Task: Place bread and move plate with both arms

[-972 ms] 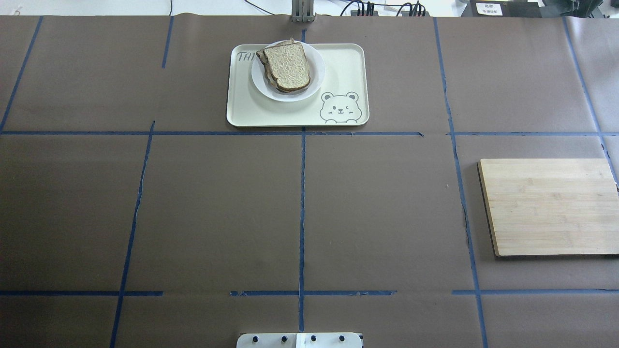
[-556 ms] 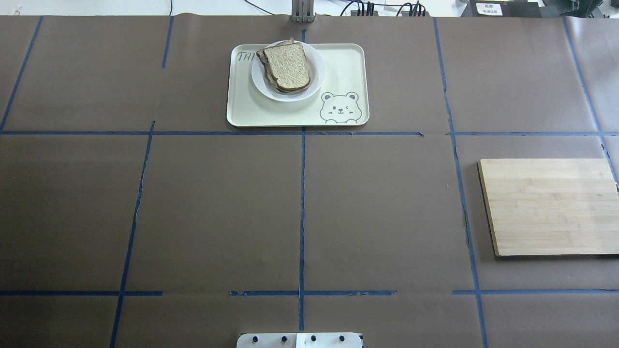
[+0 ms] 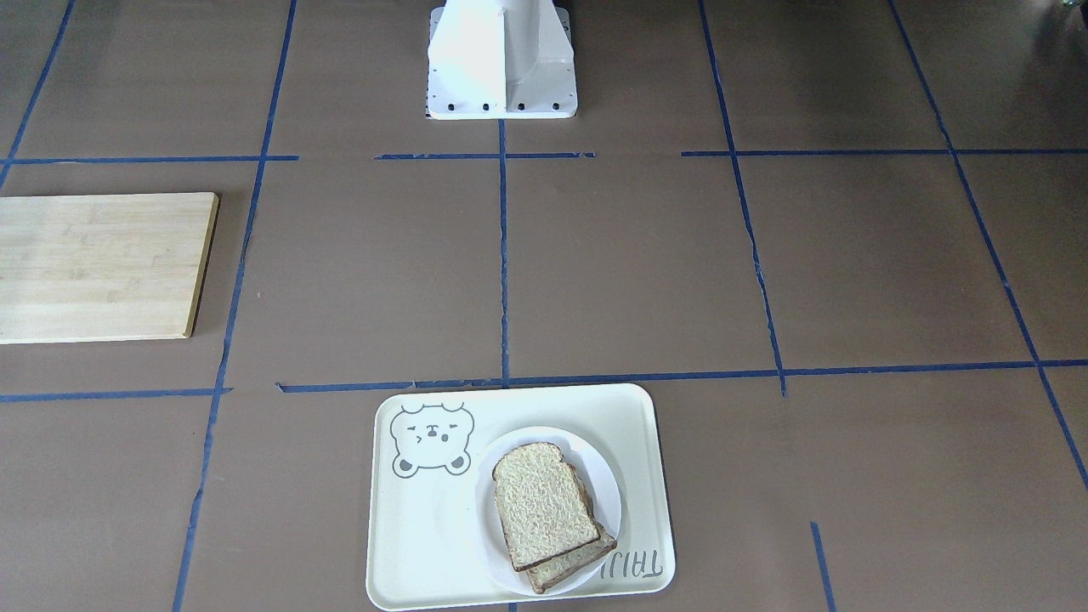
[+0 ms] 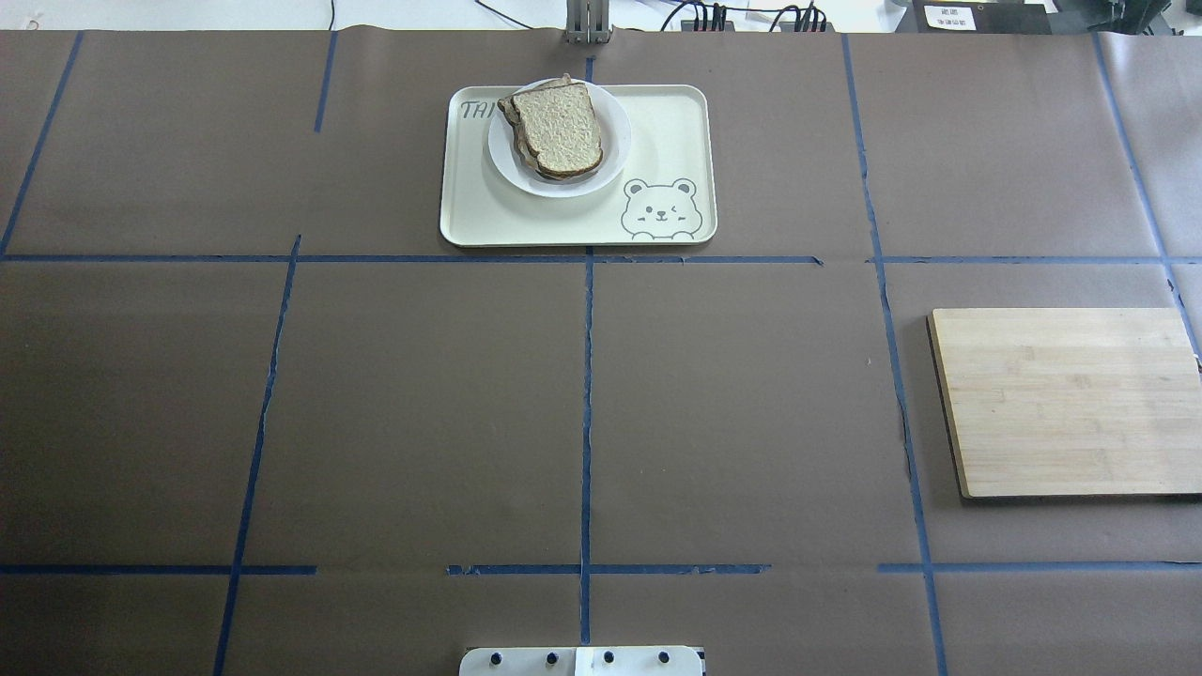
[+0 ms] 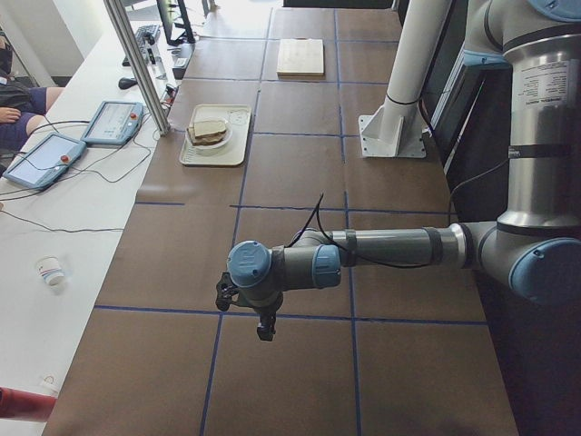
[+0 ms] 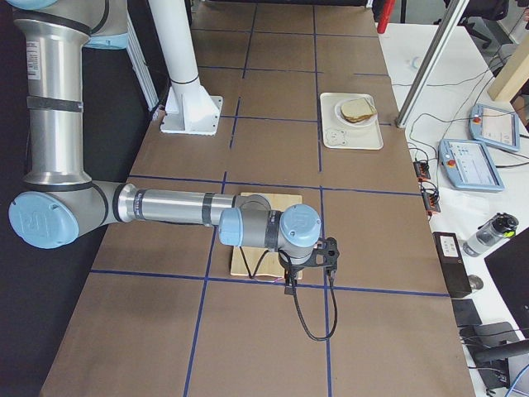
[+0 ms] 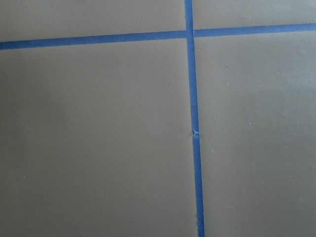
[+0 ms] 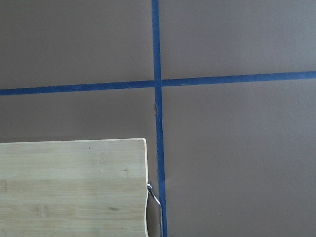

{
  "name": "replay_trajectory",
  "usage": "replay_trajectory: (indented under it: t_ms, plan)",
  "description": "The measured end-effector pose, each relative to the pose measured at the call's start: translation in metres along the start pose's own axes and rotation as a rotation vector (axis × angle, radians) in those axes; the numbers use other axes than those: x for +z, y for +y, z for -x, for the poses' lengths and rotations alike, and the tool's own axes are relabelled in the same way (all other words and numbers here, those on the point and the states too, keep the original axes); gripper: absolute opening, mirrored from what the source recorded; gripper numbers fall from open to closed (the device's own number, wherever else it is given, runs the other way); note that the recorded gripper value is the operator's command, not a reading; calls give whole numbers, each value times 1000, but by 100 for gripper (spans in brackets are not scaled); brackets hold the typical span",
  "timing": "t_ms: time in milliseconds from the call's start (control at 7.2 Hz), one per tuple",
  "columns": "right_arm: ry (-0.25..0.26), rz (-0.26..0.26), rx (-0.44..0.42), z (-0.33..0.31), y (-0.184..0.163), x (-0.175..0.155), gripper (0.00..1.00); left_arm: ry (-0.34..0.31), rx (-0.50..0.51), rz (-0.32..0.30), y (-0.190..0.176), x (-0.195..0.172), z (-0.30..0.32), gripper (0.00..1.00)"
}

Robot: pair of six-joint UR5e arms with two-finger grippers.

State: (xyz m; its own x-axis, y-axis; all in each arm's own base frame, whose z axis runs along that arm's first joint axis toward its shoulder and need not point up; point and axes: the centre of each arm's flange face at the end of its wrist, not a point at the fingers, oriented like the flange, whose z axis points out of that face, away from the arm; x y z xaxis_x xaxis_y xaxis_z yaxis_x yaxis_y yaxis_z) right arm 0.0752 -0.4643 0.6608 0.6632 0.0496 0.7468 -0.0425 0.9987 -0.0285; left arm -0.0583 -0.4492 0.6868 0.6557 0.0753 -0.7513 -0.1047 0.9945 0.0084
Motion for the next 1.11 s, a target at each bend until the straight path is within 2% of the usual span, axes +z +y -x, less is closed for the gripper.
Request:
replay_trajectory:
  t_ms: [1111]
  plan:
    - [3,0,1,0,0,0,100,-1,1,-14,1,-5,3,100]
